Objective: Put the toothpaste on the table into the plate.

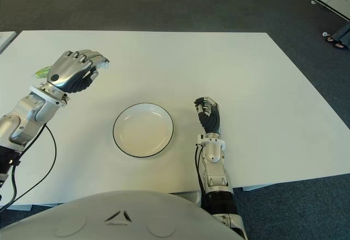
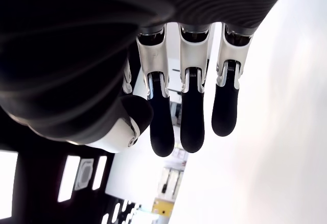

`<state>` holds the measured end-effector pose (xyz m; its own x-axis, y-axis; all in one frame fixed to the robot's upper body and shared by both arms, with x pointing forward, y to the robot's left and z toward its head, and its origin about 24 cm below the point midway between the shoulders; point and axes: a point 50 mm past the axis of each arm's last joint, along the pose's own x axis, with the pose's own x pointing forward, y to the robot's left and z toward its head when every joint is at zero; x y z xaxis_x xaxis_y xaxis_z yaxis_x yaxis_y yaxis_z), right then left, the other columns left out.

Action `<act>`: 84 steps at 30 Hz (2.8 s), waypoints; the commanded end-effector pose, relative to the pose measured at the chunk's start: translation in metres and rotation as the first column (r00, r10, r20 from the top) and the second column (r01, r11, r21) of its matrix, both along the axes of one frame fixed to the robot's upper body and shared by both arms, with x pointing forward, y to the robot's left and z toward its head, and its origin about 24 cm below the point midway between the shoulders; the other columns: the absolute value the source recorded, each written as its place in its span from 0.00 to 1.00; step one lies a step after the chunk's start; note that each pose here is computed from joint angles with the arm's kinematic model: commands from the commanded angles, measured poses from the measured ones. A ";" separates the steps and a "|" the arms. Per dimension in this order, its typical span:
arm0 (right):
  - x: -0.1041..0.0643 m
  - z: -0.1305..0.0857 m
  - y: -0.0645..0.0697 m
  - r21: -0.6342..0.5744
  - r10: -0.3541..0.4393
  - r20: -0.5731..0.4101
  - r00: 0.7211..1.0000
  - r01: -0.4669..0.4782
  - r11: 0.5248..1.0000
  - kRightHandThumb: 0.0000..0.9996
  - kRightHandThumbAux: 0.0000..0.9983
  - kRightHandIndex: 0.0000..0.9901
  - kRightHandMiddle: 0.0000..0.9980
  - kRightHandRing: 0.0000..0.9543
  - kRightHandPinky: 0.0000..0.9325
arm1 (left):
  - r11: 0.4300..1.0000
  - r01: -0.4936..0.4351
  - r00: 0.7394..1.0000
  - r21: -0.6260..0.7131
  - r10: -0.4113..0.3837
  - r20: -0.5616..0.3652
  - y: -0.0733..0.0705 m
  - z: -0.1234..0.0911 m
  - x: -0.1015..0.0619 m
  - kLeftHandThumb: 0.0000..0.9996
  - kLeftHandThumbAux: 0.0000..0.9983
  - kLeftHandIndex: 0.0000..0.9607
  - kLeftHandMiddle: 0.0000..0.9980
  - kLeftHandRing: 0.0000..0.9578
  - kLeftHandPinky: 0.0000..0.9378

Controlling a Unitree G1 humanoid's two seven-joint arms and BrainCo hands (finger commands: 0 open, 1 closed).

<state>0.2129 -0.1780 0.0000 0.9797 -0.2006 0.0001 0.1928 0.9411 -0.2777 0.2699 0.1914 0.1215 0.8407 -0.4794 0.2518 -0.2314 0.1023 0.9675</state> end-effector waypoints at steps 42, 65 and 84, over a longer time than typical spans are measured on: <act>-0.003 0.007 0.006 -0.003 0.002 0.007 1.000 -0.002 1.000 0.70 0.73 0.42 0.47 0.48 0.48 | 0.860 0.509 0.813 -0.038 -0.494 -0.307 -0.107 -0.085 -0.038 0.85 0.67 0.41 0.56 0.89 0.92; -0.005 0.003 0.001 -0.021 -0.001 -0.005 1.000 0.001 1.000 0.71 0.73 0.43 0.47 0.47 0.47 | 0.893 0.415 0.721 -0.173 -0.439 -0.536 -0.094 -0.128 -0.056 0.85 0.67 0.41 0.55 0.90 0.92; -0.004 0.001 0.002 -0.017 0.002 -0.009 1.000 -0.002 1.000 0.71 0.73 0.43 0.47 0.47 0.47 | 0.910 0.378 0.726 -0.172 -0.406 -0.555 -0.084 -0.133 -0.062 0.85 0.67 0.42 0.57 0.84 0.82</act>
